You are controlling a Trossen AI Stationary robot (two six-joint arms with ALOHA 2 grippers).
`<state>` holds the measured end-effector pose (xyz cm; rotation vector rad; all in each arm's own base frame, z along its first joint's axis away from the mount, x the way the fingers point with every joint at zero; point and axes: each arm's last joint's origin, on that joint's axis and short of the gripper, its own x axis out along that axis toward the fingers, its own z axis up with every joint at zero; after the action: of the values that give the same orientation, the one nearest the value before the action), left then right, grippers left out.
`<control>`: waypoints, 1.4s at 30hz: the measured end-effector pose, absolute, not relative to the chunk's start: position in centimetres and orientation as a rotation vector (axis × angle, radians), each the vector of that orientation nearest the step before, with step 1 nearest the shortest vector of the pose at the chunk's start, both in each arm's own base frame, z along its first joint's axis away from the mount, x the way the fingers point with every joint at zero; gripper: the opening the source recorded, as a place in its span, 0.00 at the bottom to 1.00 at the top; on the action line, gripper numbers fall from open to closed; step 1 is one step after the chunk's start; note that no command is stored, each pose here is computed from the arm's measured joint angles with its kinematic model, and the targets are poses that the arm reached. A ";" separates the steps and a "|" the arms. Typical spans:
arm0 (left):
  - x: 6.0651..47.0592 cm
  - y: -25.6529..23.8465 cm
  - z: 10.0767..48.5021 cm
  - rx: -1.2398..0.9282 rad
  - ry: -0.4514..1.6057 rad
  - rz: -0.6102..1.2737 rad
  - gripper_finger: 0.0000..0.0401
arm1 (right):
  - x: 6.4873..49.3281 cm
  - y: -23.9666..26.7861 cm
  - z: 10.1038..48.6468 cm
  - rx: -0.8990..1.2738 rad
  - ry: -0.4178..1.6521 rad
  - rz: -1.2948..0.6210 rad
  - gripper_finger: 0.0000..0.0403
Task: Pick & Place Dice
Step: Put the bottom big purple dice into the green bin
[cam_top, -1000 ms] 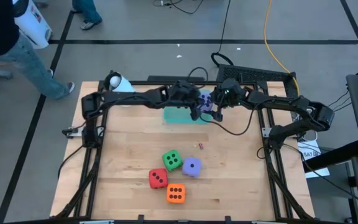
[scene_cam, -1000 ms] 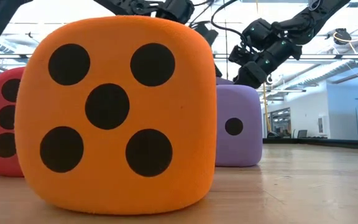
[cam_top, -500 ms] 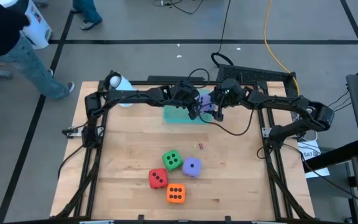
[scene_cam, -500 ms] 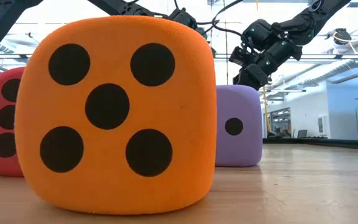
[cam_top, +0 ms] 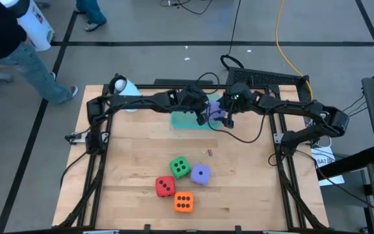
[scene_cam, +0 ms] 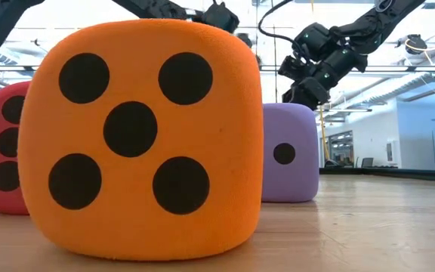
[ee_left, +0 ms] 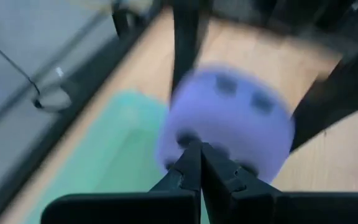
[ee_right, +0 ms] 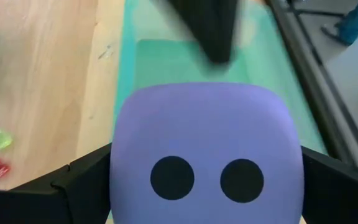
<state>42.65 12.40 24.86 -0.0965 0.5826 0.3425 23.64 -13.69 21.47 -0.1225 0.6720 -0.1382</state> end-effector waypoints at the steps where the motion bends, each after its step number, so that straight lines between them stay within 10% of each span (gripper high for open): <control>1: 42.6 12.0 25.7 -0.075 0.553 0.337 0.01 | 23.6 -13.7 21.4 -0.119 0.680 -0.136 0.98; 32: 43.1 13.6 22.0 -0.212 0.644 0.243 0.00 | 24.9 -13.4 21.4 -0.152 0.592 -0.110 0.98; 42: 42.6 10.2 26.3 -0.034 0.570 0.256 0.00 | 25.1 -13.5 21.6 -0.146 0.564 -0.115 0.98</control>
<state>42.57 10.19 26.33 -0.0337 0.5697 0.2560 25.11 -13.49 21.62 -0.1463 0.5639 -0.1147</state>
